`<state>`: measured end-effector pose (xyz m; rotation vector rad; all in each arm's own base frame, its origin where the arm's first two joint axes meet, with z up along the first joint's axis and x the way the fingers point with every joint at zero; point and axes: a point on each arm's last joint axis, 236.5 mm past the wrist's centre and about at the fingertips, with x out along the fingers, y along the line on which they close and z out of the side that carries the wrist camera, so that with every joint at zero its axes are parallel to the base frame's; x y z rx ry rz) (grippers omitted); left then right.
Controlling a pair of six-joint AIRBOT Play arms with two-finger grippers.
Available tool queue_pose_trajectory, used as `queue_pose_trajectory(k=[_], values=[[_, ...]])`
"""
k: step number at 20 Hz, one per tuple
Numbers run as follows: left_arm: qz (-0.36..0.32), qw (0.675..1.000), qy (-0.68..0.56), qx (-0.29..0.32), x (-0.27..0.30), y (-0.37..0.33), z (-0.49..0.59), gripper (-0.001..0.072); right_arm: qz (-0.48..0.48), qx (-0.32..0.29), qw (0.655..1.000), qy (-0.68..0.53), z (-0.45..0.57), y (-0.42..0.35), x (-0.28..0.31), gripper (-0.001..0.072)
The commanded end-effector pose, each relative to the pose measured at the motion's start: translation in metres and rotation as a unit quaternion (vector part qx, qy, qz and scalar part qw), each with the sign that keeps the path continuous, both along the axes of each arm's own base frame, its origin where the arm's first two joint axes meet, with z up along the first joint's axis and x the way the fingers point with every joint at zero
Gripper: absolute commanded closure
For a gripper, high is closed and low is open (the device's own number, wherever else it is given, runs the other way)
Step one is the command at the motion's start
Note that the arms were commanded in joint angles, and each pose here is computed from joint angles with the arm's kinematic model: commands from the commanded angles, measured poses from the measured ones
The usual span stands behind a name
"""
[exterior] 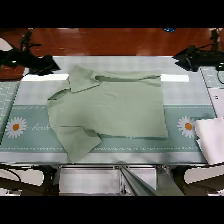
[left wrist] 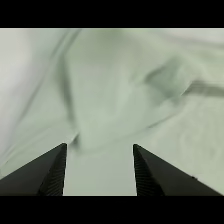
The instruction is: Fold the shirts.
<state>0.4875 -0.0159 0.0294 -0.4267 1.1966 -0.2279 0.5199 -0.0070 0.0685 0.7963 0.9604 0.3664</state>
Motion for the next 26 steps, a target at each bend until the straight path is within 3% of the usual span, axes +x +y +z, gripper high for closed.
queue_pose_trajectory(k=[1,3,4,7,9,13,16,22,23,24,26], values=[[0.005,0.994,0.111,0.008,-0.082,0.060,-0.002,0.0200,0.048,-0.090,0.990,0.094,-0.016,-0.050,-0.075,0.0303],[0.038,0.990,0.133,-0.003,-0.124,0.074,-0.014,0.0200,0.037,-0.154,0.976,0.149,-0.044,-0.068,-0.123,0.0303],[0.046,0.988,0.150,-0.012,-0.152,0.076,-0.026,0.0199,0.021,-0.153,0.977,0.150,-0.056,-0.064,-0.137,0.0303],[0.095,0.970,0.213,-0.073,-0.228,0.068,-0.066,0.0199,0.014,-0.060,0.995,0.083,-0.073,0.008,-0.169,0.0303],[0.142,0.955,0.224,-0.135,-0.250,0.050,-0.085,0.0200,-0.009,-0.001,0.998,0.055,-0.075,0.039,-0.188,0.0303],[0.203,0.928,0.241,-0.197,-0.268,0.018,-0.124,0.0200,0.002,0.010,0.998,0.067,-0.083,0.060,-0.224,0.0303],[0.230,0.926,0.201,-0.224,-0.254,0.009,-0.134,0.0200,0.008,0.004,0.997,0.072,-0.083,0.060,-0.229,0.0303],[0.212,0.940,0.178,-0.199,-0.243,0.001,-0.141,0.0205,0.002,0.011,0.997,0.074,-0.082,0.061,-0.228,0.0303],[0.197,0.943,0.183,-0.196,-0.244,-0.006,-0.142,0.0328,-0.001,0.010,0.997,0.073,-0.082,0.059,-0.227,0.0303],[0.185,0.946,0.187,-0.191,-0.244,-0.009,-0.143,0.0676,-0.007,0.007,0.997,0.073,-0.082,0.054,-0.226,0.0303],[0.175,0.949,0.181,-0.190,-0.239,-0.009,-0.138,0.0688,-0.029,-0.016,0.995,0.093,-0.091,0.028,-0.234,0.0303]])
